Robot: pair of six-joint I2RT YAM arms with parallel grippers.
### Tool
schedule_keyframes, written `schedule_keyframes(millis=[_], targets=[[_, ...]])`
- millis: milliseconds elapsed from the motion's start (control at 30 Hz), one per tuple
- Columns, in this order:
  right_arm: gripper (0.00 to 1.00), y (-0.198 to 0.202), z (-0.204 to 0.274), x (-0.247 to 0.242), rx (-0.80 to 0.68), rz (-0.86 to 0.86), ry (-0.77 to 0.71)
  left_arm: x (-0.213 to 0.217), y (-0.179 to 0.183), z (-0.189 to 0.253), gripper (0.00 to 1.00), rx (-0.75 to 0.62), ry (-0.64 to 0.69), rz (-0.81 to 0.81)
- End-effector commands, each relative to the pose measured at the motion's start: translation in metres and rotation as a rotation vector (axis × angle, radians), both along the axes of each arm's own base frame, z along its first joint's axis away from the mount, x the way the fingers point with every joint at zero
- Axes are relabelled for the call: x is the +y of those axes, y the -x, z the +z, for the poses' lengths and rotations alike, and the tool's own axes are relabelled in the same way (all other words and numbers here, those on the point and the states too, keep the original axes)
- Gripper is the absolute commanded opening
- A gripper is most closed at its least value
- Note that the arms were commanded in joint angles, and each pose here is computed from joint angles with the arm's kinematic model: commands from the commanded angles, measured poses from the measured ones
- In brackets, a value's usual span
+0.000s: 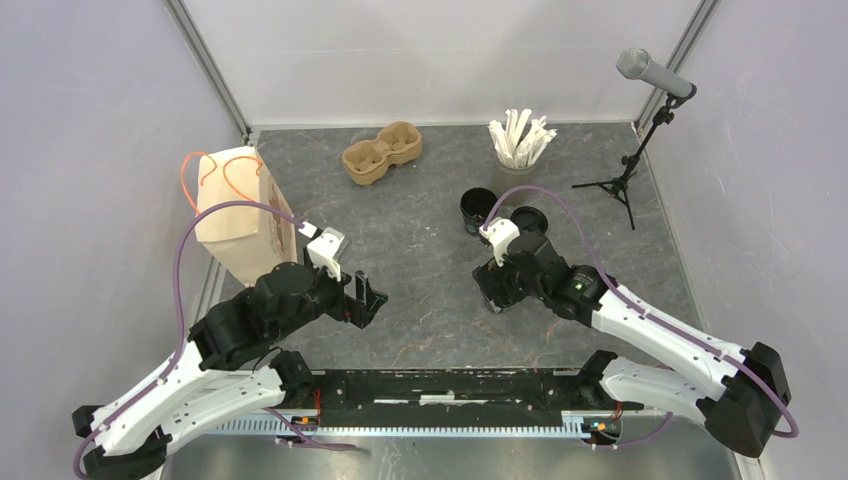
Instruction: Pack the takeout coffee
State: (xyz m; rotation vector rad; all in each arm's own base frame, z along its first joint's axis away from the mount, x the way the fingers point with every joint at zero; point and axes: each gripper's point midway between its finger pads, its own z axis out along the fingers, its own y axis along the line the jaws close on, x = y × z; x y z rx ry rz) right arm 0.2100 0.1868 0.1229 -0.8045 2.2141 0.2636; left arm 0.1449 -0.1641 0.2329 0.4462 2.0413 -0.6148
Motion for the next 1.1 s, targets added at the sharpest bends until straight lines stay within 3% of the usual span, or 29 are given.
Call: schedule_keyframes(millis=[0,667,1067], targets=[[0.98,-0.009,0.013,0.006,-0.042,-0.014,-0.027,0.000,-0.005,0.007,1.00,-0.057,-0.014,-0.012],[0.92,-0.007,-0.016,-0.013,-0.016,-0.083,0.051,0.003,-0.004,0.010,1.00,-0.069,0.001,-0.006],[0.91,-0.035,-0.024,-0.093,-0.005,-0.392,0.057,0.004,0.001,0.011,1.00,-0.063,0.014,-0.018]])
